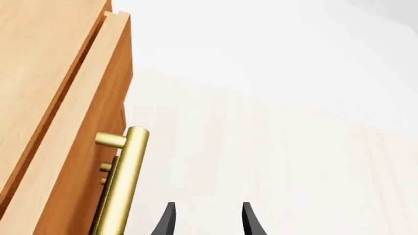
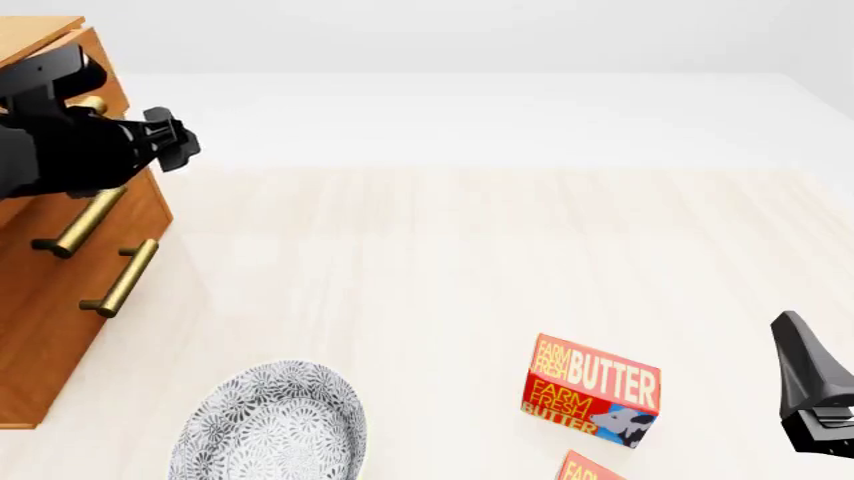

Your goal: Put the chocolate pudding in the top drawer of the cabinet and close it.

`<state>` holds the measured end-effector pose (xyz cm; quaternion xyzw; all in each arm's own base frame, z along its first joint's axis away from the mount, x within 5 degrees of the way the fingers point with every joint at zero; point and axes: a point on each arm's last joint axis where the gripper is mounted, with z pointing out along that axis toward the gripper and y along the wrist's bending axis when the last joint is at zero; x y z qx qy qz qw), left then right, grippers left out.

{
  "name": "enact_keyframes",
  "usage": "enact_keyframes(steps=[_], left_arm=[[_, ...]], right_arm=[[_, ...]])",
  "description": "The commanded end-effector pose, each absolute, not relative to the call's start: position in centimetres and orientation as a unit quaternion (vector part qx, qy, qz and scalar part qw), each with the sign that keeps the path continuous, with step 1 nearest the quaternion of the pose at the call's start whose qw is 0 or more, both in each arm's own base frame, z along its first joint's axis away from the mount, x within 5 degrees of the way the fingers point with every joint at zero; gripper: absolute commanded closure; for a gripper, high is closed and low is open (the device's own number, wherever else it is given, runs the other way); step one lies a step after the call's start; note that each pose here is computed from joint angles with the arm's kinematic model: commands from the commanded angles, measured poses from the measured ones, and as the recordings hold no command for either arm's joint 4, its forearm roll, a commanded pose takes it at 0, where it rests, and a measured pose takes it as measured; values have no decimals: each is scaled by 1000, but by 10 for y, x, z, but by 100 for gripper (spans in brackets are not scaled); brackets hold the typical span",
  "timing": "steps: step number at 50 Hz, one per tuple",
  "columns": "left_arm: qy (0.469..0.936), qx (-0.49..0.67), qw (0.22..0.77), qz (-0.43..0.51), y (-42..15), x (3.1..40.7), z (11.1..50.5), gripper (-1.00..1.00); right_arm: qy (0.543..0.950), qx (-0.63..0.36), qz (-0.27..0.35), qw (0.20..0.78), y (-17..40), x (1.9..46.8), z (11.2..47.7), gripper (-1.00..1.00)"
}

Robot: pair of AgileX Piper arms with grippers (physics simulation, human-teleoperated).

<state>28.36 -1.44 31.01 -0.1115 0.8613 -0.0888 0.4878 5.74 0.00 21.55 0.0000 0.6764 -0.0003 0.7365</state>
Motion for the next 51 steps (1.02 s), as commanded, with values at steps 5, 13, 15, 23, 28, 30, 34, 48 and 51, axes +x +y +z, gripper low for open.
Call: enact_keyframes(steps=[5,13,15,23,28,30,34,48,51], left_arm=[[855,-109,503,-67,-1,284,318,-100],[853,-111,507,-51,8,284,323,-100],[852,-110,510,-49,9,285,326,-100],[853,-108,510,-31,19,287,325,-100],[852,-112,510,-22,25,284,325,-100],[852,-116,510,-17,29,282,323,-100],[853,-123,507,-13,33,279,316,-100],[850,-99,516,-43,9,276,326,-100],[849,-106,516,-40,13,273,327,-100]], right_arm=[[676,0,0,736,0,57,216,-100],[676,0,0,737,0,57,216,-100],[676,0,0,737,0,57,216,-100],[676,0,0,736,0,57,216,-100],[676,0,0,737,0,57,216,-100],[676,0,0,737,0,57,216,-100],[676,0,0,737,0,57,216,-100],[676,0,0,737,0,57,216,-100],[676,0,0,736,0,57,216,-100]])
